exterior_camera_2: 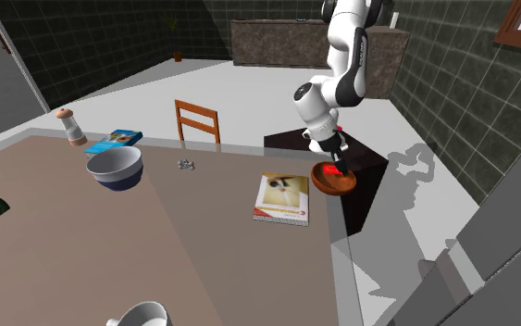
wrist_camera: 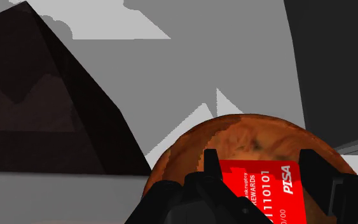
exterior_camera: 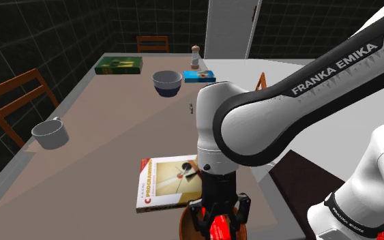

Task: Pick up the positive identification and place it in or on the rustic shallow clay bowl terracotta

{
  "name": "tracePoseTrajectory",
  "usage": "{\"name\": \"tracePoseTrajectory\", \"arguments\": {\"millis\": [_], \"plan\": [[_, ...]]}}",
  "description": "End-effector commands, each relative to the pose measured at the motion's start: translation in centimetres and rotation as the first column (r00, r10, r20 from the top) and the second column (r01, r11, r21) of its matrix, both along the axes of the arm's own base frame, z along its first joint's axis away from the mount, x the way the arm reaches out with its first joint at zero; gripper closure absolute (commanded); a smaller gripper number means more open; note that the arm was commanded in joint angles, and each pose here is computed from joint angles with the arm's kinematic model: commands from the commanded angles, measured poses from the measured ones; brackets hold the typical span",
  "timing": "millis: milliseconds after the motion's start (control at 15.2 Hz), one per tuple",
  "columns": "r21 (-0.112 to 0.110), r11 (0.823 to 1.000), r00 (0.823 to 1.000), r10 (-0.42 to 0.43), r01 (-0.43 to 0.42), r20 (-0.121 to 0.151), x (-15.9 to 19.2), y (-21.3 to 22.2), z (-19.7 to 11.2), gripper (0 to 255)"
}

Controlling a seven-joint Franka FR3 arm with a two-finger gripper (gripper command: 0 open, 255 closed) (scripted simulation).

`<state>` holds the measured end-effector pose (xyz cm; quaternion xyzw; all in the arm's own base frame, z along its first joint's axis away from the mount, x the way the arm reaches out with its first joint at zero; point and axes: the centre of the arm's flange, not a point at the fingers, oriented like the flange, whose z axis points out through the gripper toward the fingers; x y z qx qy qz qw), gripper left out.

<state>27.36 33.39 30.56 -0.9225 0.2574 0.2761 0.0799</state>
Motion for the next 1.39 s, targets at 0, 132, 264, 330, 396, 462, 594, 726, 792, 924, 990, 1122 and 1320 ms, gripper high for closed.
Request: {"name": "tracePoseTrajectory", "arguments": {"millis": [0, 132, 264, 330, 396, 462, 594, 726, 792, 924, 990, 1122, 1320], "plan": [[0.000, 1.000, 1.000, 0.000, 0.000, 0.001, 0.0, 0.0, -1.1, 255], [0.000, 1.000, 1.000, 0.000, 0.000, 0.001, 0.0, 0.0, -1.7, 255], [0.000, 1.000, 1.000, 0.000, 0.000, 0.001, 0.0, 0.0, -1.7, 255], [0.000, 1.000, 1.000, 0.000, 0.000, 0.001, 0.0, 0.0, -1.7, 255], [0.000, 1.000, 1.000, 0.000, 0.000, 0.001, 0.0, 0.0, -1.7, 255], [0.000, 1.000, 1.000, 0.000, 0.000, 0.001, 0.0, 0.0, -1.7, 255], [0.000, 1.000, 1.000, 0.000, 0.000, 0.001, 0.0, 0.0, -1.7, 255], [0.000, 1.000, 1.000, 0.000, 0.000, 0.001, 0.0, 0.0, -1.7, 0], [0.000, 1.000, 1.000, 0.000, 0.000, 0.001, 0.0, 0.0, -1.7, 0], [0.000, 1.000, 1.000, 0.000, 0.000, 0.001, 0.0, 0.0, -1.7, 0], [0.000, 1.000, 1.000, 0.000, 0.000, 0.001, 0.0, 0.0, -1.7, 0], [0.000, 1.000, 1.000, 0.000, 0.000, 0.001, 1.2, -0.7, 0.5, 0], [0.000, 1.000, 1.000, 0.000, 0.000, 0.001, 2.3, -1.4, 2.5, 0]]}}
